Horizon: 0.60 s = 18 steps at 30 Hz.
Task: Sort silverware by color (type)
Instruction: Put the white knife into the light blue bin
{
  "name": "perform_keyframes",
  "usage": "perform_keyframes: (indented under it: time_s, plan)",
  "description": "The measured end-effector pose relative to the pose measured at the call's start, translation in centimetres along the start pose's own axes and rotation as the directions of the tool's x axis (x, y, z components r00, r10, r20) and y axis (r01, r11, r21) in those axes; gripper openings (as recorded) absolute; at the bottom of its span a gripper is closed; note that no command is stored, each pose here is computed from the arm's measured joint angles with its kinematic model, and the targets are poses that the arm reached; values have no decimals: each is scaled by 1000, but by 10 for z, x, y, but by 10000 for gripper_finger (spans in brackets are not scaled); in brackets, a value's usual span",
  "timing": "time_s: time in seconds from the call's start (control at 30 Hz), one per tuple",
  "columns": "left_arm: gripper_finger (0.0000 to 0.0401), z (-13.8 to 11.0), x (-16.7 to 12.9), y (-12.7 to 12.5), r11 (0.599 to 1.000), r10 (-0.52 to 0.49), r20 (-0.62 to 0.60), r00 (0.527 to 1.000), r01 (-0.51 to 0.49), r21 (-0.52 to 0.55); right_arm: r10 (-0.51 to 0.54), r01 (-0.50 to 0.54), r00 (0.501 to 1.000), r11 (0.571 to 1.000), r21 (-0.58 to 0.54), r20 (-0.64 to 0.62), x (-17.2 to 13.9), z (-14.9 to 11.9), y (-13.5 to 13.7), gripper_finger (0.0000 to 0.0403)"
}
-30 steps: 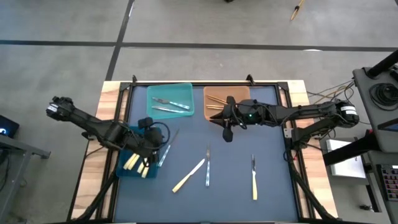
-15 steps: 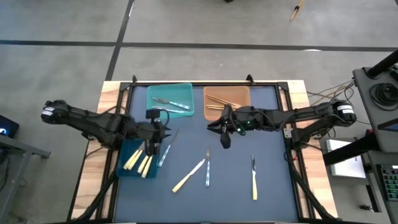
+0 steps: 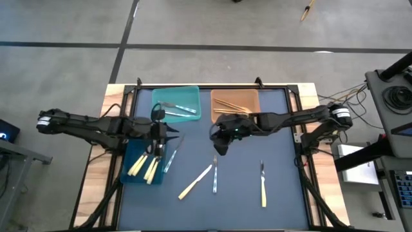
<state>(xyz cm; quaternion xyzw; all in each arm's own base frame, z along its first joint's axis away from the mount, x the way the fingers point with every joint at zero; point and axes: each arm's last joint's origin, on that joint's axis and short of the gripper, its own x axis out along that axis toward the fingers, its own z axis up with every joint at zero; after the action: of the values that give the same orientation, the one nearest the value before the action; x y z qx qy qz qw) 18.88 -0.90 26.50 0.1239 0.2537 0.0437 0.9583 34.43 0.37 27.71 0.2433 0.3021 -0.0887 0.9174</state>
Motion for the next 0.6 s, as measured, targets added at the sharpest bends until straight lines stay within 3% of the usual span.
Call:
perform_keyframes:
  time_s: [0.23, 0.43, 0.6]
  plan:
    - [77, -9, -11, 1, 999, 29, 103, 994, -26, -33, -101, 134, 971, 981, 142, -216, 23, -5, 11, 47]
    - [77, -13, -18, 2, 997, 38, 136, 990, -30, -66, -201, 302, 887, 933, 193, -415, 43, -16, 21, 47]
    - [77, -16, -18, 1, 997, 37, 130, 991, -29, -68, -173, 348, 838, 900, 262, -517, 57, -27, 29, 47]
